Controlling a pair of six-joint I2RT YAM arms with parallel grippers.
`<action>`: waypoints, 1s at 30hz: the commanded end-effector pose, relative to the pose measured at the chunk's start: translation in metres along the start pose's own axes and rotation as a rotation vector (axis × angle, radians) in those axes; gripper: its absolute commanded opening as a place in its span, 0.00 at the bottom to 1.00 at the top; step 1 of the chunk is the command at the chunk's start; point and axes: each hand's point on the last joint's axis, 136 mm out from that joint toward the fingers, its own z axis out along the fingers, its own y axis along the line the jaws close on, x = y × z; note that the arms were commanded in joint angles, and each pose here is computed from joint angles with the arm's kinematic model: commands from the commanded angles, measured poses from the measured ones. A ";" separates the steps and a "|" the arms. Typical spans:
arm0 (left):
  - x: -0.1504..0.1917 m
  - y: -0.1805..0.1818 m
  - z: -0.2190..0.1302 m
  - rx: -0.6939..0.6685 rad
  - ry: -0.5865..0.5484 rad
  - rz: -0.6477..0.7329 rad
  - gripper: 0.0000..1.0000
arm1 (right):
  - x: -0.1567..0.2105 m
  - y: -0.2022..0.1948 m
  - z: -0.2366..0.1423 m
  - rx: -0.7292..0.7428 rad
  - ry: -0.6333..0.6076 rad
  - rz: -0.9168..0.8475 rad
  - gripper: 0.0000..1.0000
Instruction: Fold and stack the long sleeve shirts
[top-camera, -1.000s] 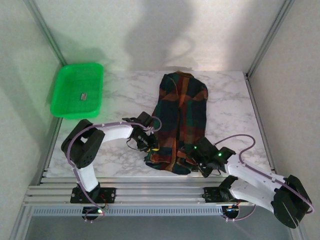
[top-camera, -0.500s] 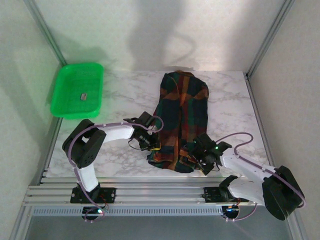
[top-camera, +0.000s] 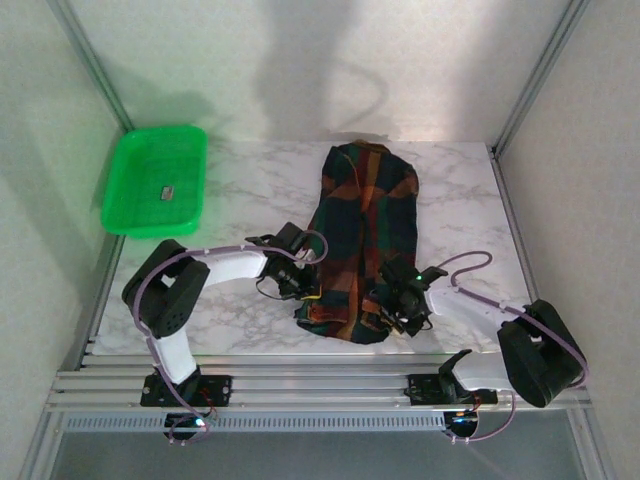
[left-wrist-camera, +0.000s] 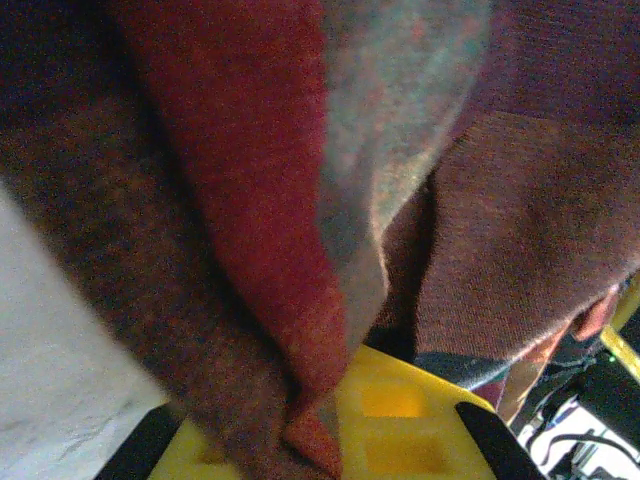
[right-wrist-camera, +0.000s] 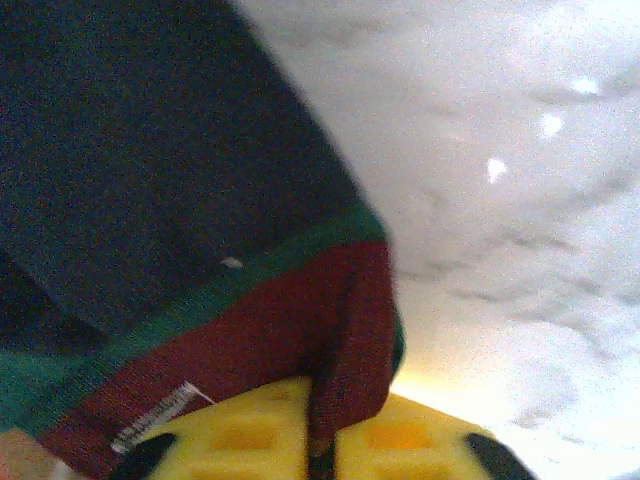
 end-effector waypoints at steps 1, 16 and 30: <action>0.005 -0.009 -0.013 0.002 -0.007 0.072 0.00 | -0.021 0.036 -0.012 -0.130 -0.100 -0.029 0.03; 0.006 -0.032 -0.054 0.019 -0.051 0.118 0.00 | 0.012 0.026 -0.056 -0.172 -0.039 -0.111 0.00; -0.041 -0.090 -0.098 0.279 -0.098 0.042 0.00 | -0.009 0.070 -0.119 -0.300 -0.060 -0.148 0.00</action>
